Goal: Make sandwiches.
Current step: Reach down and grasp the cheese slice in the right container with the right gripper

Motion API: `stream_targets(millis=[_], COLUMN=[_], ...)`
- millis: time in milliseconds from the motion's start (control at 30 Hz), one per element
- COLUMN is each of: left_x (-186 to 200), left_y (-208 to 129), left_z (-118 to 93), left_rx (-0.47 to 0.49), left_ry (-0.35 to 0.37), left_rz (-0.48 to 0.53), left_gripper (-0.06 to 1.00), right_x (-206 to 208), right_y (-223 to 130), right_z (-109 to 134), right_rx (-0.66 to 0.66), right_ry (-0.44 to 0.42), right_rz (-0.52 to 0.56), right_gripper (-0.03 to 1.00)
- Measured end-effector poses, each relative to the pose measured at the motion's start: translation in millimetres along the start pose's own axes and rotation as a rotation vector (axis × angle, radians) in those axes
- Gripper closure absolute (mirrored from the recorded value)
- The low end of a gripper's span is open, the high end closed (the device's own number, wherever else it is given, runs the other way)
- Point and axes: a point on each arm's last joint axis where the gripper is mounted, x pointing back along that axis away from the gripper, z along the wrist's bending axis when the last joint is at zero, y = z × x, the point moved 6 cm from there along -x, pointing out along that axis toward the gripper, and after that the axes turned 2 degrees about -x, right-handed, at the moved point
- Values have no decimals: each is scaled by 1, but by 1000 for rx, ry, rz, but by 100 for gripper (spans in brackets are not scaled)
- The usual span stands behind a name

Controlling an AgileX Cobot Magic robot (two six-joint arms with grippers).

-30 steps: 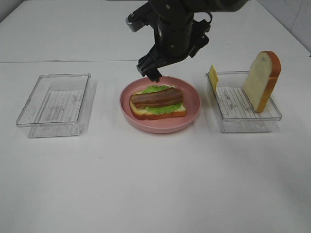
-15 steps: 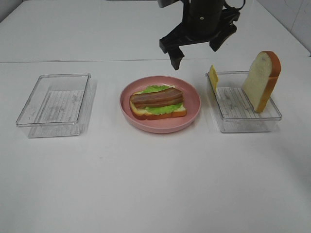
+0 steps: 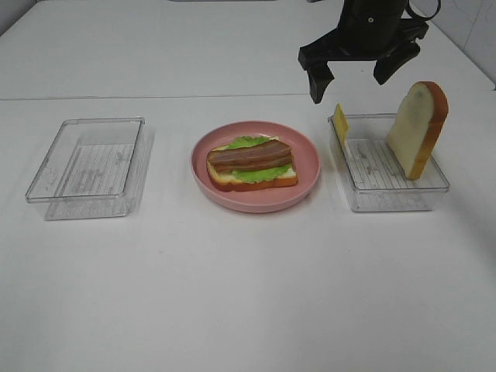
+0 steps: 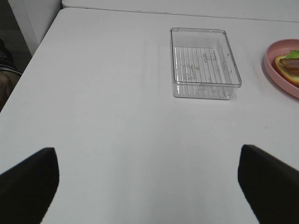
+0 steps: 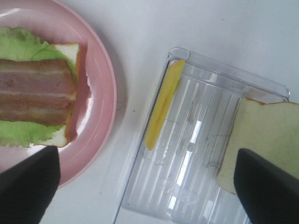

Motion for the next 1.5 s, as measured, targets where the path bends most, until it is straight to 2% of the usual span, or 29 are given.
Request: stream_targets(millis=[633,867,1067,1133,1200,1233,1300,1333,1400,1467,1500], left_x=[0,0,0,0,0,0,0,0,0,0,0], left_y=[0,0,0,0,0,0,0,0,0,0,0], left_z=[0,0,0,0,0,0,0,0,0,0,0], left_rx=[0,0,0,0,0,0,0,0,0,0,0], left_ry=[0,0,0,0,0,0,0,0,0,0,0], left_rz=[0,0,0,0,0,0,0,0,0,0,0], left_gripper=[-1,-1,-1,-1,-1,-1,-1,-1,-1,-1,-1], right_x=[-64,-78,-78,-78,-78,-78,-78,-78,-80,-81,-84], right_y=[-1,-3,-3,-3,-3,-3,-2,-2,-3,-3,-4], right_z=[7,-8,-10,-10,-9,-9,-9,-9,-8,-8,-7], right_rx=[7,-63,-76,-74,-75,-75,-78,-78,-79,-79,-81], right_ry=[16,66,81,81,85,85,91,91,92,94,94], right_rz=[58,89,91,90,90,90,89,89,92,95,99], right_gripper=[-1,0,1,4,12,12,26,26,37,41,49])
